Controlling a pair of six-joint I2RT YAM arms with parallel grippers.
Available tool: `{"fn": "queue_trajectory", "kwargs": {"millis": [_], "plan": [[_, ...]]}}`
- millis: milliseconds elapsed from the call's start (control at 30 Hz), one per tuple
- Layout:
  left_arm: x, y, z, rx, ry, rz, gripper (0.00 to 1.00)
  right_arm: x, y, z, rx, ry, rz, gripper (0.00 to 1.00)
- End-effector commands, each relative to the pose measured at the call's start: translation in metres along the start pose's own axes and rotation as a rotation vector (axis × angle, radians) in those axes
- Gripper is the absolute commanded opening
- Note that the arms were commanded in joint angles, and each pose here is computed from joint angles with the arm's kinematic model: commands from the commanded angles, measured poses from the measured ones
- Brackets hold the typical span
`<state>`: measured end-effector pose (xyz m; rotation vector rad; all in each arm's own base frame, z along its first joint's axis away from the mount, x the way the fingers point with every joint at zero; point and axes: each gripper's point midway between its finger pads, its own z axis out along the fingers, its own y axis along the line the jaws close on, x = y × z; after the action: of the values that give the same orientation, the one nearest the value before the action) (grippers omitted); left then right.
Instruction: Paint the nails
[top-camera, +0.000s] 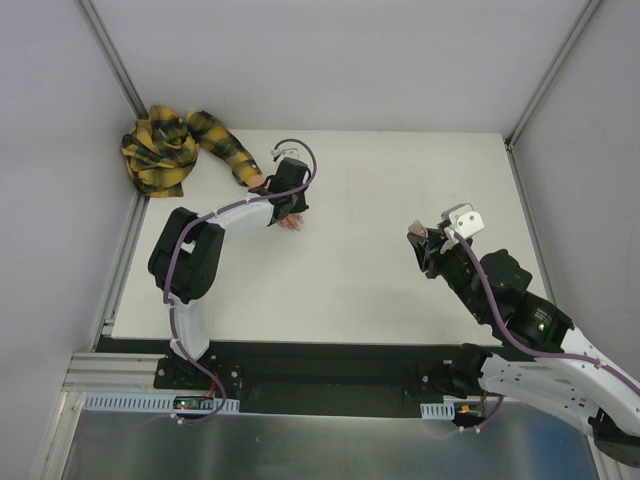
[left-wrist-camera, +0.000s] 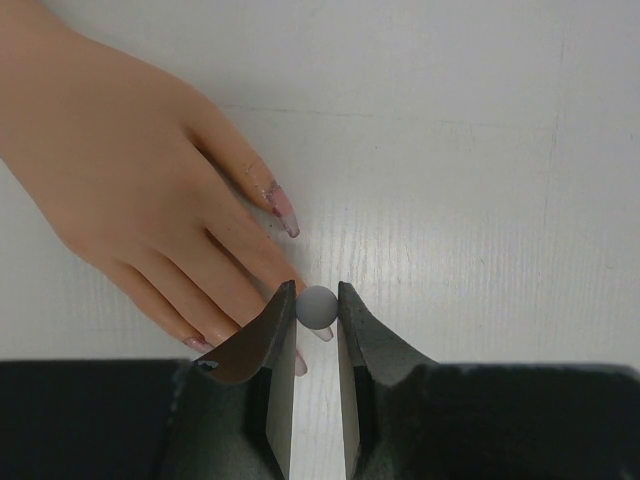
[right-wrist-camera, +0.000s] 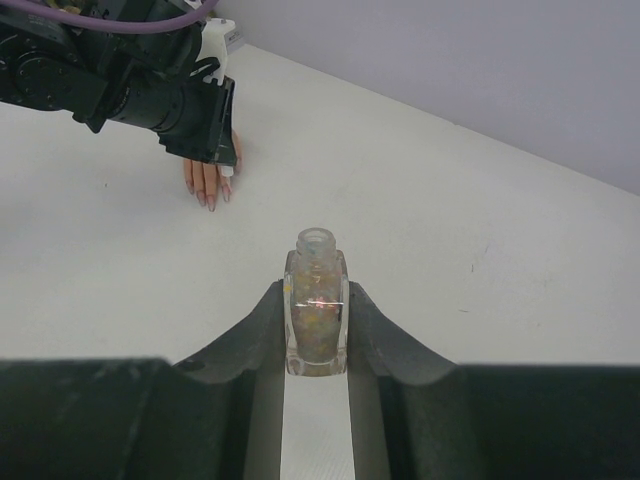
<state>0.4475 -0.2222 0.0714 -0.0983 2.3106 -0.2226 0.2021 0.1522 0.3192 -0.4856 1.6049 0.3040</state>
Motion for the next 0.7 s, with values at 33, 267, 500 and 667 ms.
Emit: {"fn": "queue_trajectory", "kwargs": {"millis": [33,267,500,667], "plan": [[-0.007,0.004,-0.003,-0.011,-0.021,-0.016,0.0,-0.012,0.002,0.003,-0.006,-0.042,0.037,0.0],[-0.008,0.003,-0.01,0.003,-0.027,-0.016,0.0,-0.011,0.003,0.005,-0.008,-0.036,0.037,0.0],[-0.014,0.0,-0.017,0.034,-0.055,-0.005,0.0,-0.01,0.006,0.007,-0.017,-0.032,0.041,0.0],[-0.012,0.004,-0.017,0.02,-0.053,-0.013,0.0,-0.009,0.006,0.007,-0.022,-0.027,0.043,0.0]]}}
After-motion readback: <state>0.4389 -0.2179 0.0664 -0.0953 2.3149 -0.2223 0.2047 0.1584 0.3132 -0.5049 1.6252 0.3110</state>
